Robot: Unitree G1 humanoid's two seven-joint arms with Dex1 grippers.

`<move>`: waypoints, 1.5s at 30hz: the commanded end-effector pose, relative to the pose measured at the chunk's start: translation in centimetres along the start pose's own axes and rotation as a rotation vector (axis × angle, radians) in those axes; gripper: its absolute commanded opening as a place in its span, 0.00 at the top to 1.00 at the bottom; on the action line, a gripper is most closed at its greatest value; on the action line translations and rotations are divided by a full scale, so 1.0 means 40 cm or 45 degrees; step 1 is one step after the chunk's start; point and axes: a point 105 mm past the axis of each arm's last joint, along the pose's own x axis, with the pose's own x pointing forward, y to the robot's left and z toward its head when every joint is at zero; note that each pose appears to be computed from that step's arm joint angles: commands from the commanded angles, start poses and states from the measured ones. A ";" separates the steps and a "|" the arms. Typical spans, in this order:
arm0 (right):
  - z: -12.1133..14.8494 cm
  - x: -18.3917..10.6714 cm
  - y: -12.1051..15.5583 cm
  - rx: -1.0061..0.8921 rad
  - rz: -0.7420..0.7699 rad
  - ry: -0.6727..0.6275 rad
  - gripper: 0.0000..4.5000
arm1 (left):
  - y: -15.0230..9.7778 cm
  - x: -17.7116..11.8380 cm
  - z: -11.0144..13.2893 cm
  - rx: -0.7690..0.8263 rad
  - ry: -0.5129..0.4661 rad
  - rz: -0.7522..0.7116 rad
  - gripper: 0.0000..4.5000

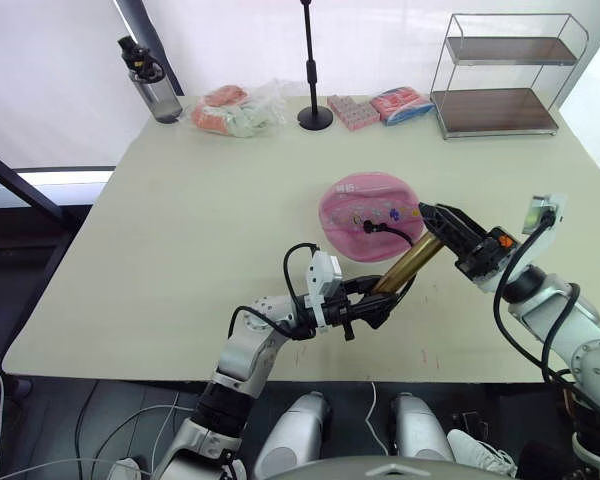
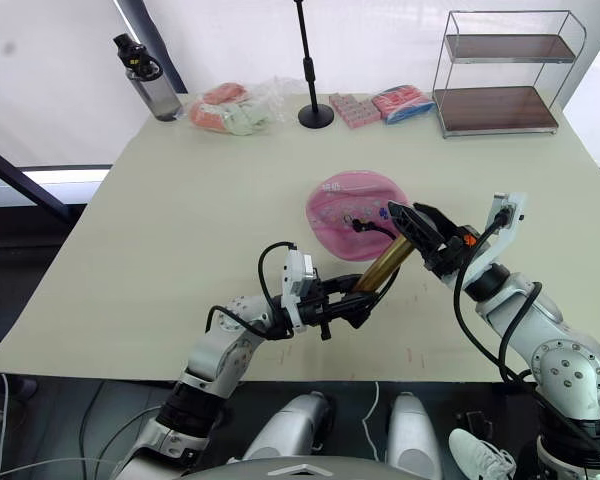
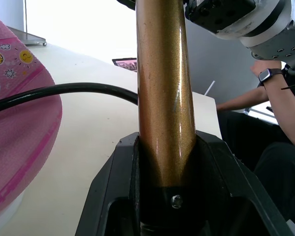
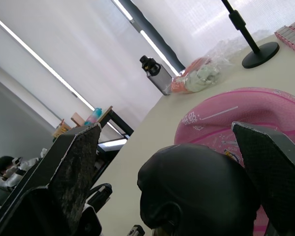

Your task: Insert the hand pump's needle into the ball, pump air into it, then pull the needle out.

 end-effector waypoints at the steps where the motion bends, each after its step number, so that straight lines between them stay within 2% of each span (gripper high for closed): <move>1: 0.028 0.002 0.031 -0.055 0.059 -0.054 0.00 | -0.004 0.001 0.019 0.014 -0.047 -0.013 0.76; 4: 0.026 0.002 0.032 -0.055 0.060 -0.052 0.00 | -0.004 0.001 0.019 0.013 -0.047 -0.012 0.76; 5: 0.026 0.002 0.032 -0.056 0.061 -0.052 0.13 | -0.004 0.000 0.019 0.013 -0.046 -0.011 0.76; 6: 0.026 0.002 0.032 -0.056 0.061 -0.052 0.18 | -0.004 0.000 0.019 0.013 -0.046 -0.010 0.76; 8: 0.025 0.002 0.031 -0.057 0.059 -0.053 0.42 | -0.004 0.000 0.018 0.012 -0.045 -0.009 0.76; 10: 0.025 0.002 0.030 -0.057 0.057 -0.055 0.56 | -0.004 -0.001 0.017 0.011 -0.045 -0.009 0.76; 23: 0.023 -0.001 0.029 -0.073 0.055 -0.047 0.57 | -0.005 -0.006 0.003 -0.034 -0.010 -0.015 0.76; 25: 0.021 0.000 0.033 -0.092 0.065 -0.037 0.57 | -0.002 -0.010 -0.002 -0.037 0.013 -0.014 0.53; 27: 0.017 0.001 0.037 -0.129 0.076 -0.020 0.57 | 0.001 -0.013 -0.002 -0.038 0.022 -0.012 0.39; 29: 0.015 0.003 0.041 -0.174 0.086 -0.009 0.57 | 0.003 -0.018 -0.003 -0.041 0.033 -0.019 0.20; 30: 0.015 0.004 0.042 -0.188 0.089 -0.006 0.57 | 0.003 -0.020 -0.003 -0.042 0.037 -0.021 0.12; 32: 0.011 0.005 0.054 -0.235 0.126 0.013 0.57 | 0.002 -0.027 -0.004 -0.028 0.061 -0.049 0.02; 38: -0.017 0.004 0.084 -0.476 0.265 0.157 0.57 | 0.006 -0.050 0.002 0.007 0.124 -0.126 0.02; 42: -0.044 0.000 0.103 -0.710 0.426 0.286 0.57 | -0.001 -0.071 -0.017 0.043 0.226 -0.224 0.02; 45: -0.054 0.001 0.120 -0.807 0.529 0.306 0.57 | 0.000 -0.081 -0.029 0.089 0.294 -0.279 0.02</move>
